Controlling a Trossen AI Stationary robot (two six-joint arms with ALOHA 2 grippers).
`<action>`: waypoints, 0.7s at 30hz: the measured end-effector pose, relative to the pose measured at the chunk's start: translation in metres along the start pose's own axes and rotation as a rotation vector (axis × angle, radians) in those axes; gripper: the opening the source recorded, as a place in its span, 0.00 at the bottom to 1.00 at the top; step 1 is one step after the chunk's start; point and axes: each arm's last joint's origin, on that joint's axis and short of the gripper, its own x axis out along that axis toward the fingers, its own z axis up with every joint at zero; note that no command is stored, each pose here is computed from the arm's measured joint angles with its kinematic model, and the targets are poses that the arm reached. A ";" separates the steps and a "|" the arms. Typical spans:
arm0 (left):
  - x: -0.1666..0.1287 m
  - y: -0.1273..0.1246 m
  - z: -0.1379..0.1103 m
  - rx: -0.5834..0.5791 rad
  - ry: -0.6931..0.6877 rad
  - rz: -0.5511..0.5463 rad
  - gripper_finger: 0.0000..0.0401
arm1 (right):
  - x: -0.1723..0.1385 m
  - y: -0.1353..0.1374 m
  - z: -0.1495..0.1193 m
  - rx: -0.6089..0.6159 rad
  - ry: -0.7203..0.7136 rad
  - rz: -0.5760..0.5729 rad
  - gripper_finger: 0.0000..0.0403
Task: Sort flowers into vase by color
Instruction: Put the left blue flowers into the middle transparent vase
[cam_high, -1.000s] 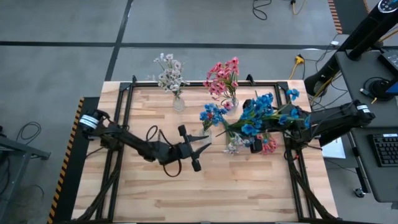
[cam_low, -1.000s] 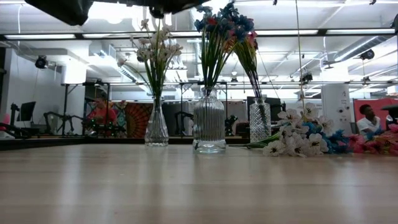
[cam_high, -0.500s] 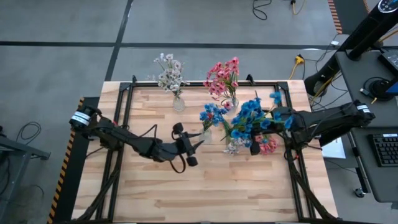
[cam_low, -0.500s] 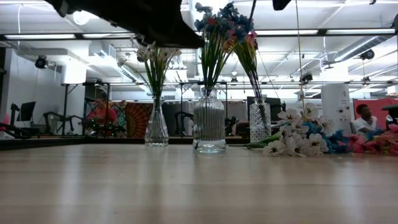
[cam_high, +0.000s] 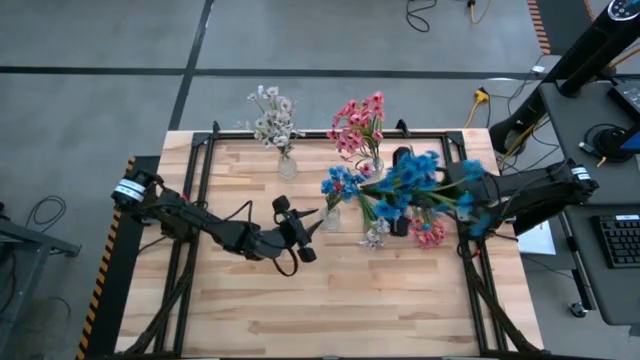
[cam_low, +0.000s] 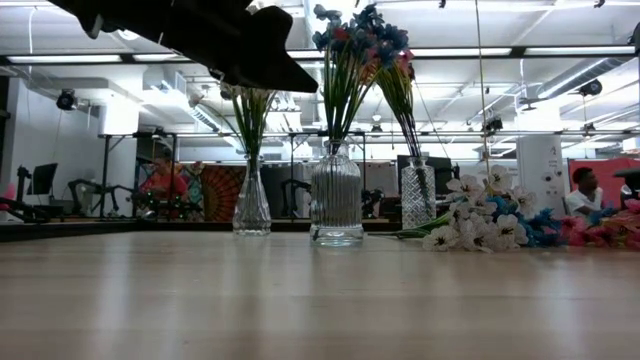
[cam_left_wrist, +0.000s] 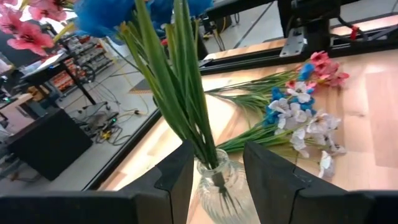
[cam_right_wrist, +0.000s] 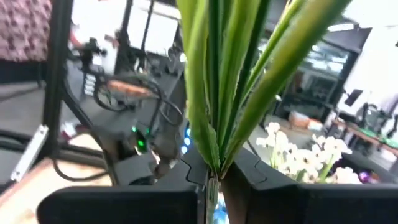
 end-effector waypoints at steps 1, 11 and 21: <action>0.000 0.000 0.000 -0.001 0.000 0.004 0.31 | 0.005 0.000 0.000 -0.011 0.020 -0.003 0.04; 0.000 0.000 -0.001 0.003 0.003 0.011 0.31 | 0.049 -0.002 0.002 -0.069 0.229 -0.028 0.04; 0.000 0.000 -0.002 0.004 0.004 0.011 0.31 | 0.059 -0.008 0.020 -0.180 0.216 -0.098 0.04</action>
